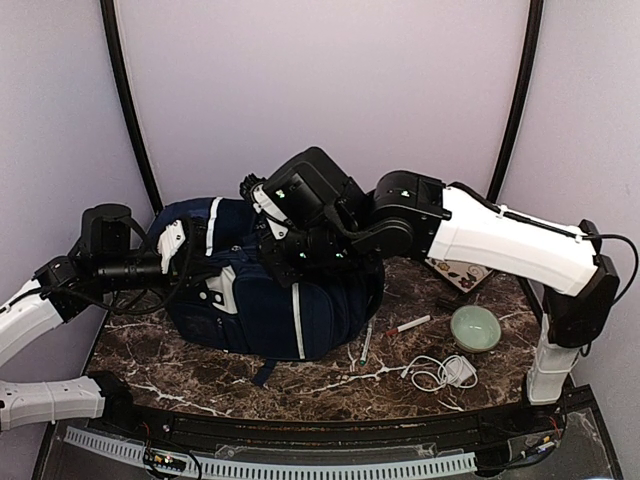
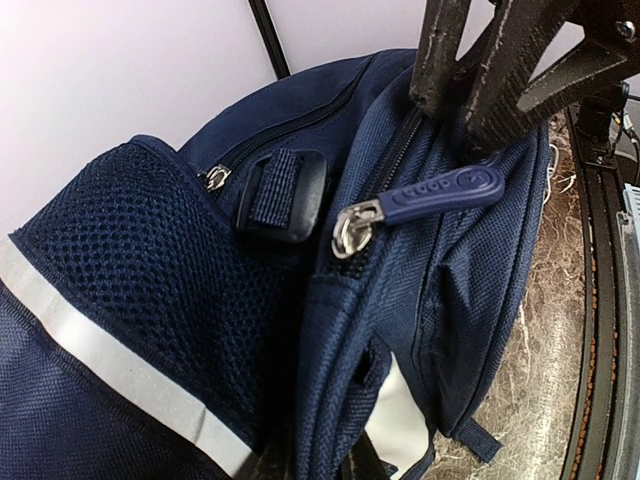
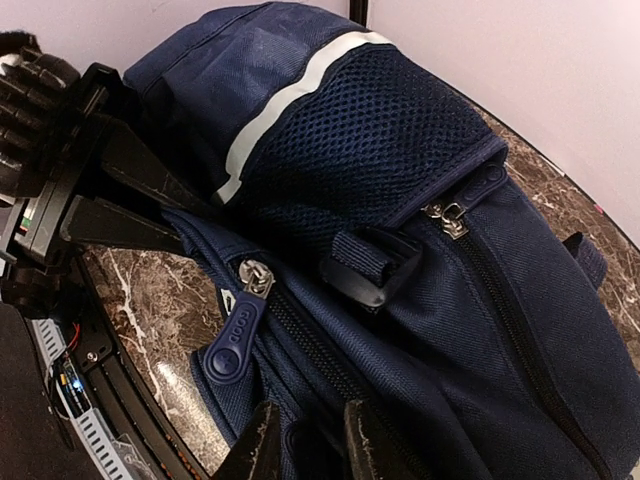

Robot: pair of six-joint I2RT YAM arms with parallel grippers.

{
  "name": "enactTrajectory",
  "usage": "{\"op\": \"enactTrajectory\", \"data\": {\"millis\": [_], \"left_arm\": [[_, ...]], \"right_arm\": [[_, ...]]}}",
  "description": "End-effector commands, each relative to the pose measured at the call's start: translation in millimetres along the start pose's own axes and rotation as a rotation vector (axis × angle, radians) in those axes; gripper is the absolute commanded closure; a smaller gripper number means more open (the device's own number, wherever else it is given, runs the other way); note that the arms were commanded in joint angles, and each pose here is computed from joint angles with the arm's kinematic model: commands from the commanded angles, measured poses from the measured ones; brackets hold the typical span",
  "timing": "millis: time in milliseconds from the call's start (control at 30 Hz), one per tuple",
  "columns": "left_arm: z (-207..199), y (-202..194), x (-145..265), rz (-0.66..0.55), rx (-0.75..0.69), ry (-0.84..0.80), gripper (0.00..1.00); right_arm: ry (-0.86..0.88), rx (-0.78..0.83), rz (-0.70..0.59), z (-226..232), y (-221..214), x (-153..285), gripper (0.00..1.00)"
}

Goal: Pack the student bag
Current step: Adjust the upper front pocket of the student bag.

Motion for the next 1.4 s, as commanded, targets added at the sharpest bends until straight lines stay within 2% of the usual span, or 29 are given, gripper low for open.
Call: {"op": "enactTrajectory", "data": {"millis": [0,167,333,400,567,800,1100,1233,1367], "left_arm": [[-8,29,5,-0.165,0.000,-0.060,1.00],[-8,25,1,-0.160,-0.002,-0.065,1.00],[-9,25,1,-0.164,0.000,-0.068,1.00],[-11,25,2,-0.171,-0.006,-0.074,1.00],[-13,25,3,-0.180,-0.012,-0.086,1.00],[-15,24,5,-0.185,-0.020,-0.088,1.00],[-16,22,4,-0.185,-0.027,-0.087,1.00],[-16,22,4,-0.182,-0.025,-0.089,1.00],[-16,22,4,-0.183,-0.027,-0.091,1.00]], "right_arm": [[0.113,0.025,0.011,21,2,4,0.78],[0.141,0.020,-0.076,23,18,29,0.79],[0.189,0.053,-0.098,35,16,35,0.79],[0.200,0.045,-0.082,36,11,31,0.79],[0.091,-0.024,-0.013,10,-3,13,0.82],[0.029,-0.065,0.037,-10,-13,1,0.81],[0.121,-0.010,0.120,3,-27,-10,0.77],[0.099,0.009,0.156,2,-32,-16,0.74],[0.116,0.000,0.144,1,-29,-18,0.86]]}}
Point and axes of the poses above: each gripper's point midway between its finger pads, its own x axis back along the fingers, its own z axis along the line the jaws close on, y = z × x, the point moved 4 cm from there along x, back along the fingers, and after that the axes turned 3 degrees about -x, right-handed, at the moved point
